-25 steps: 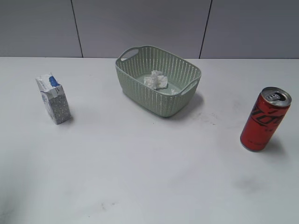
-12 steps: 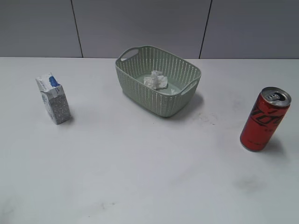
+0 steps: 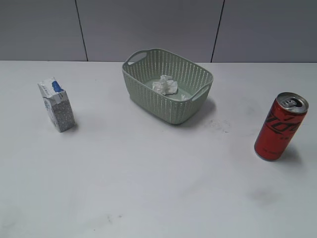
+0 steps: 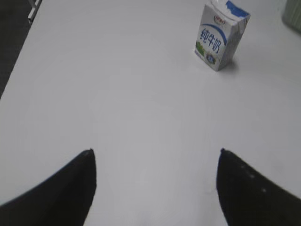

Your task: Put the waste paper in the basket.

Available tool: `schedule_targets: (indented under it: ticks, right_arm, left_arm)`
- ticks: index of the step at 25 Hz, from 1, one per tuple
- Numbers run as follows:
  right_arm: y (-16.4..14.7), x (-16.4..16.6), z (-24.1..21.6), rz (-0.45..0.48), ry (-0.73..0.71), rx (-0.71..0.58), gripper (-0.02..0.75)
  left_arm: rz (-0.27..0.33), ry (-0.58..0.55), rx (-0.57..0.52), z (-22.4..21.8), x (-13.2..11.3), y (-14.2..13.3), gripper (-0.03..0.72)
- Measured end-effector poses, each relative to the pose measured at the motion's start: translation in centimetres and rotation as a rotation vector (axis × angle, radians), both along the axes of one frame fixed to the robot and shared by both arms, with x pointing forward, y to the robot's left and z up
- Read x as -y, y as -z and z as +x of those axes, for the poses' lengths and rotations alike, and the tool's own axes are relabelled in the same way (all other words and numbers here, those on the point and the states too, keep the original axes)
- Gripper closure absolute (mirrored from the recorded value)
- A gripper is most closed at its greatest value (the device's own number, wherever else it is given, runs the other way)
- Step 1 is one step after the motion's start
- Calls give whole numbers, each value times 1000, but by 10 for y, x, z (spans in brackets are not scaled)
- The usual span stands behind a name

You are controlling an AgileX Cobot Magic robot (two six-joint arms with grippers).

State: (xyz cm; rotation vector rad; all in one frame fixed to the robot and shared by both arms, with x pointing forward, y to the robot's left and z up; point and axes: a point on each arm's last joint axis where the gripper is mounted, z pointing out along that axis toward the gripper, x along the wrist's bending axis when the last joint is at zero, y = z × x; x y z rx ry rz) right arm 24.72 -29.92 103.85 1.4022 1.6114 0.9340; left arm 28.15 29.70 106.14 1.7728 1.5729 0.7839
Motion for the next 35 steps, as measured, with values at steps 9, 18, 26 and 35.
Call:
schedule_targets:
  ticks: [9,18,26,35]
  right_arm:
    - [0,0,0,0,0,0,154]
    - [0,0,0,0,0,0,154]
    - [0,0,0,0,0,0,154]
    - [0,0,0,0,0,0,154]
  left_arm:
    - [-11,1,147,-28,-2,-1,100]
    - [-22,3,234,-48,-3,5,100]
    - [-43,14,233,-48,-1,5,100]
    - [-66,26,231,-48,1,5,100]
